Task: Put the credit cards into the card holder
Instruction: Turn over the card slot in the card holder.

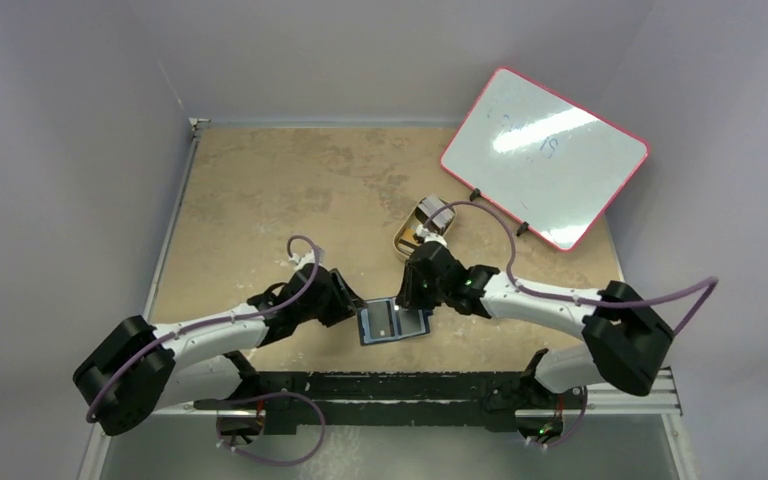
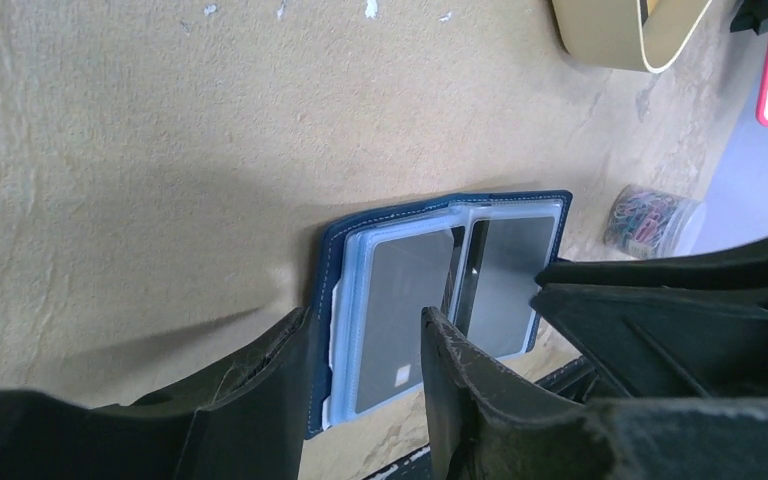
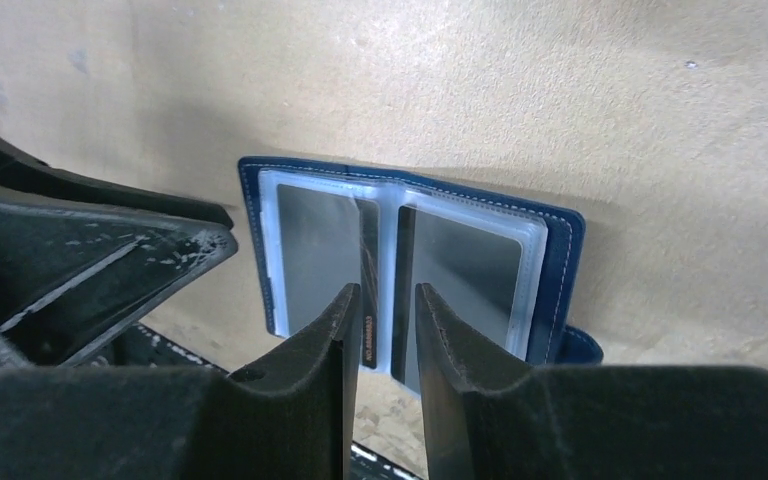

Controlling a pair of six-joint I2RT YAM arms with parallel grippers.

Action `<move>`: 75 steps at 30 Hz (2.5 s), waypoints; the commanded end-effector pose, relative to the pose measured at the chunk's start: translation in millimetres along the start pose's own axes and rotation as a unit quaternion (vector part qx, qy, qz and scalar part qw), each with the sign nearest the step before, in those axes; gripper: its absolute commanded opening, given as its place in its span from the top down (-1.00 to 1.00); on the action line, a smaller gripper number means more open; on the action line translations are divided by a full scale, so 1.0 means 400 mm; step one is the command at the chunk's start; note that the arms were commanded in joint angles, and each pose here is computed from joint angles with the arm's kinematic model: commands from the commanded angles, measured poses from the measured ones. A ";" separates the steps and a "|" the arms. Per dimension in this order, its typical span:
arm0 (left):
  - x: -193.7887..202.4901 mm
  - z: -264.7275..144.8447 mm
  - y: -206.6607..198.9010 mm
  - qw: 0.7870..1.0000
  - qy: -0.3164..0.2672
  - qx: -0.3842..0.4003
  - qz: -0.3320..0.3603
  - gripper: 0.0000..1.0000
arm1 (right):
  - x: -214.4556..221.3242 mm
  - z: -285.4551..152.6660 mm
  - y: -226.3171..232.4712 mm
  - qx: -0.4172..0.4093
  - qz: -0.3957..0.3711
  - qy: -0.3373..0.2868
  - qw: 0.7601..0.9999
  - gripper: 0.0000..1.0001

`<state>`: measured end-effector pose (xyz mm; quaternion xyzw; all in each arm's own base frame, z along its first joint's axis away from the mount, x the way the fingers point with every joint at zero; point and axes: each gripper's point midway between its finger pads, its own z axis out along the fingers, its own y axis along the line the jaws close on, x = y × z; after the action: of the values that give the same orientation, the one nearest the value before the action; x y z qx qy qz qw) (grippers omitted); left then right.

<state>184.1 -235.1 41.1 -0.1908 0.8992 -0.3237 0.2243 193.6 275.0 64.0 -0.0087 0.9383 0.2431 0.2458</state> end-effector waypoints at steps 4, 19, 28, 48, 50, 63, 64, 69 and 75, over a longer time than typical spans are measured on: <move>-0.010 0.010 -0.034 0.998 0.000 0.058 -0.002 0.15 | 0.012 0.045 0.021 -0.009 -0.024 0.025 0.999 0.47; 0.000 0.001 -0.077 0.991 0.002 0.131 0.005 0.21 | 0.091 0.078 -0.060 0.021 -0.005 0.053 0.998 0.56; 0.003 -0.004 -0.109 0.986 0.006 0.169 0.002 0.62 | 0.097 0.077 -0.063 0.019 -0.001 0.054 0.998 0.56; -0.004 -0.015 -0.141 0.979 0.001 0.202 -0.008 0.95 | 0.099 0.073 -0.067 0.018 0.001 0.051 0.999 0.52; 0.001 -0.012 -0.141 0.979 0.006 0.205 -0.008 0.97 | 0.099 0.073 -0.068 0.018 0.001 0.051 0.999 0.52; 0.003 -0.016 -0.148 0.975 0.007 0.222 -0.019 0.80 | 0.100 0.072 -0.067 0.018 0.000 0.052 0.998 0.51; 0.004 -0.014 -0.145 0.975 0.007 0.220 -0.020 0.76 | 0.098 0.073 -0.067 0.019 0.000 0.051 0.998 0.51; 0.004 -0.020 -0.153 0.973 0.007 0.231 -0.022 1.00 | 0.097 0.074 -0.066 0.019 0.000 0.051 0.999 0.50; -0.001 -0.026 -0.158 0.972 0.001 0.235 -0.022 0.81 | 0.094 0.073 -0.063 0.018 0.000 0.049 0.999 0.50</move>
<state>183.7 -267.3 61.8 -0.1612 0.8260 -0.4890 0.2294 184.8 283.4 22.7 -0.0137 0.9445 0.2520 0.2101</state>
